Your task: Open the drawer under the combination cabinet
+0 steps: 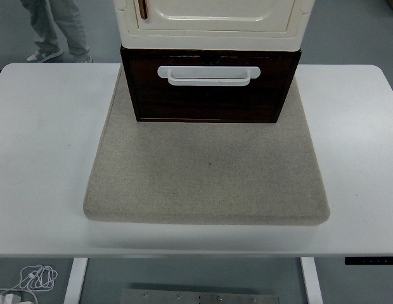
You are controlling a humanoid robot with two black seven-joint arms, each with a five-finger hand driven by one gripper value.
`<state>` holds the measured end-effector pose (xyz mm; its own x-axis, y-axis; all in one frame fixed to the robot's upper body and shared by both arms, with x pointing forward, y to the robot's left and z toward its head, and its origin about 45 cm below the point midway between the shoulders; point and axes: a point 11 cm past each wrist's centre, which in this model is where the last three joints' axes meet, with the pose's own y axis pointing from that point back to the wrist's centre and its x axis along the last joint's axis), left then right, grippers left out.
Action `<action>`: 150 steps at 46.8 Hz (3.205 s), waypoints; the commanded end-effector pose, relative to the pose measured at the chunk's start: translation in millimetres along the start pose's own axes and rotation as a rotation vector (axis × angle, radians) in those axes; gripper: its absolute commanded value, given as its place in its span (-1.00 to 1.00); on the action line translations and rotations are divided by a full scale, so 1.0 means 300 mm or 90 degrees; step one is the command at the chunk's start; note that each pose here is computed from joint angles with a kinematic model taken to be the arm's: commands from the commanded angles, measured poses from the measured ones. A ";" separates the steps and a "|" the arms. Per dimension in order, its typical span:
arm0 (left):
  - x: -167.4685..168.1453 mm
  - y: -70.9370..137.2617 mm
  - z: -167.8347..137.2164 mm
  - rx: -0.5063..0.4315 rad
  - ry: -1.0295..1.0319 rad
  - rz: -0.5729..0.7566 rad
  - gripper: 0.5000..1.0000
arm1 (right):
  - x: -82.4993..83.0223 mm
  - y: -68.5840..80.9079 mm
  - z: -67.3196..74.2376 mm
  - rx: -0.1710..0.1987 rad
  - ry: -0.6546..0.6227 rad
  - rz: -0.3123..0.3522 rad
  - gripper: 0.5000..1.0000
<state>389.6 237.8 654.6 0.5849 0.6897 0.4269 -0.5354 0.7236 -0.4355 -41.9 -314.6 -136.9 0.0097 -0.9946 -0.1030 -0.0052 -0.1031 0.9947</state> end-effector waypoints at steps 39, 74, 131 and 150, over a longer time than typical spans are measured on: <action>-0.422 -0.001 -0.348 0.404 -0.245 -0.347 1.00 | 0.000 0.000 0.000 0.000 0.000 0.000 0.70; -0.441 -0.007 -0.516 0.631 -0.280 -0.404 1.00 | 0.000 0.000 0.000 0.001 0.000 0.000 0.70; -0.498 -0.005 -0.701 0.736 -0.278 -0.402 1.00 | 0.000 0.000 0.000 0.001 0.000 0.000 0.70; -0.524 -0.026 -0.718 0.729 -0.276 -0.384 1.00 | 0.000 0.000 0.000 0.000 0.000 0.000 0.70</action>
<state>431.8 117.1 419.6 0.7845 0.0558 0.6176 -0.5879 0.3842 0.7119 -42.0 -314.6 -136.9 0.0096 -0.9946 -0.1030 -0.0055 -0.1031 0.9947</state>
